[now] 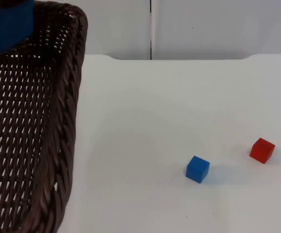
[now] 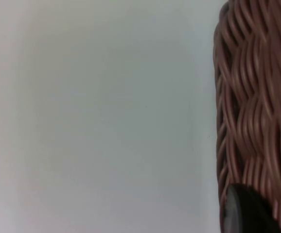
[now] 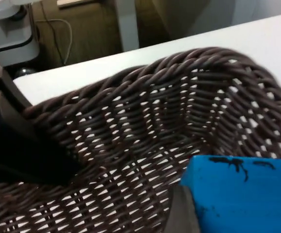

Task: Pick up the basket with the left hand and place the largest block into the basket with the right hand.

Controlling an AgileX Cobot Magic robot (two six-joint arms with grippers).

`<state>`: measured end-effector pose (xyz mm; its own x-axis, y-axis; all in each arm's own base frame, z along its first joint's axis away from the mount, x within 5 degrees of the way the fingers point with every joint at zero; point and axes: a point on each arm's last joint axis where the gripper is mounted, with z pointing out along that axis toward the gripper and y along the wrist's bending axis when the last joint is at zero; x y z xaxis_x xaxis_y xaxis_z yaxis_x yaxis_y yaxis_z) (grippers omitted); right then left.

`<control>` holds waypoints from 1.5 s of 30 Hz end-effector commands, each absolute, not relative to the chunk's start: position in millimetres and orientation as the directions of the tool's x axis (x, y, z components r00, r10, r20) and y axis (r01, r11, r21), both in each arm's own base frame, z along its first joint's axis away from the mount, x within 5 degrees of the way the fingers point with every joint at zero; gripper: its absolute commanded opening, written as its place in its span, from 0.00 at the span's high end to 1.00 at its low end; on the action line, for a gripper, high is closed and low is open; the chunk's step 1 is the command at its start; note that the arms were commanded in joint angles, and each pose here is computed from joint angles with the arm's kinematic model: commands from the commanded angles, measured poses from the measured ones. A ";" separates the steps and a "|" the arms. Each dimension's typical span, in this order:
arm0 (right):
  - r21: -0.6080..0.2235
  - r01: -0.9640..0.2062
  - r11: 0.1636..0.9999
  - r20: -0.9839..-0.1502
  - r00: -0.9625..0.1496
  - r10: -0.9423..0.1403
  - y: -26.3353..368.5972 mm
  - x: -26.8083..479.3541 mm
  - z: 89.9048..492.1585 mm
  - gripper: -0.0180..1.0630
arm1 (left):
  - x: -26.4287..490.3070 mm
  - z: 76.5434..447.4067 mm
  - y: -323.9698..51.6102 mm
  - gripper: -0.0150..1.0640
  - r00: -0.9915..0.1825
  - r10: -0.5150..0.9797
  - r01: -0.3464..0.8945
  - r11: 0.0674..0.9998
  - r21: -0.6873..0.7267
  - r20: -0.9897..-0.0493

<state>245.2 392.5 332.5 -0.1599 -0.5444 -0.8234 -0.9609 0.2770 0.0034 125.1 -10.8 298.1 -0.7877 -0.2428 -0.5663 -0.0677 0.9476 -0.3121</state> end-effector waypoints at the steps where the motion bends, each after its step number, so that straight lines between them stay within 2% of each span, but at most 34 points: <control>1: 0.012 -0.960 0.279 -0.834 -0.163 -0.527 396.7 244.3 332.7 0.98 | 125.2 301.2 -11.7 0.99 -0.767 -0.262 -0.067 0.940 -0.333 -0.585; 7: 0.026 -0.960 0.278 -0.815 -0.181 -0.550 402.0 247.8 317.3 0.98 | 125.4 301.4 -12.0 0.99 -0.766 -0.265 -0.067 0.939 -0.338 -0.586; 10: 0.040 -0.962 0.270 -0.790 -0.196 -0.580 405.2 249.1 304.3 0.88 | 125.5 301.5 -11.9 0.99 -0.765 -0.266 -0.067 0.939 -0.337 -0.587; 11: 0.040 -0.962 0.270 -0.790 -0.196 -0.580 405.2 249.1 304.3 0.88 | 125.5 301.5 -11.9 0.99 -0.765 -0.266 -0.067 0.939 -0.337 -0.587; 14: 0.040 -0.963 0.266 -0.780 -0.196 -0.595 405.8 249.5 300.0 0.69 | 125.5 301.5 -11.9 0.99 -0.765 -0.266 -0.067 0.939 -0.337 -0.587; 15: 0.039 -0.963 0.266 -0.781 -0.195 -0.593 405.5 249.3 301.0 0.57 | 125.5 301.5 -11.9 0.99 -0.765 -0.266 -0.067 0.939 -0.337 -0.587; 16: 0.039 -0.963 0.266 -0.781 -0.195 -0.593 405.5 249.3 301.0 0.57 | 125.5 301.5 -11.9 0.99 -0.765 -0.266 -0.067 0.939 -0.337 -0.587; 19: 0.028 -0.964 0.263 -0.791 -0.182 -0.584 403.7 248.2 307.4 0.35 | 125.5 301.5 -11.9 0.99 -0.765 -0.266 -0.067 0.939 -0.337 -0.587; 21: 0.018 -0.964 0.267 -0.804 -0.173 -0.569 400.4 247.5 316.4 0.26 | 125.5 301.5 -12.0 0.99 -0.764 -0.267 -0.067 0.938 -0.340 -0.587; 24: 0.001 -0.964 0.267 -0.812 -0.157 -0.562 396.7 246.7 324.4 0.22 | 125.5 301.5 -12.0 0.99 -0.764 -0.267 -0.067 0.938 -0.340 -0.587; 32: -0.122 -0.954 0.273 -0.812 -0.062 -0.580 371.4 236.9 366.2 0.22 | 125.4 301.5 -12.2 0.99 -0.766 -0.268 -0.067 0.938 -0.341 -0.585; 35: -0.129 -0.947 0.293 -0.799 -0.075 -0.596 359.9 237.1 375.4 0.22 | 125.4 301.5 -12.2 0.99 -0.766 -0.268 -0.067 0.938 -0.341 -0.585; 45: -0.064 -0.921 0.385 -0.782 -0.193 -0.593 322.2 244.4 381.7 0.22 | 125.7 301.7 -12.1 0.99 -0.763 -0.269 -0.067 0.937 -0.341 -0.588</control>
<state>244.9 330.9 377.3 -0.1786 -0.6002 -0.7797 -0.9268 0.3686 -0.0715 125.0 -10.7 297.9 -0.7893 -0.2372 -0.5663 -0.0643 0.9492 -0.3080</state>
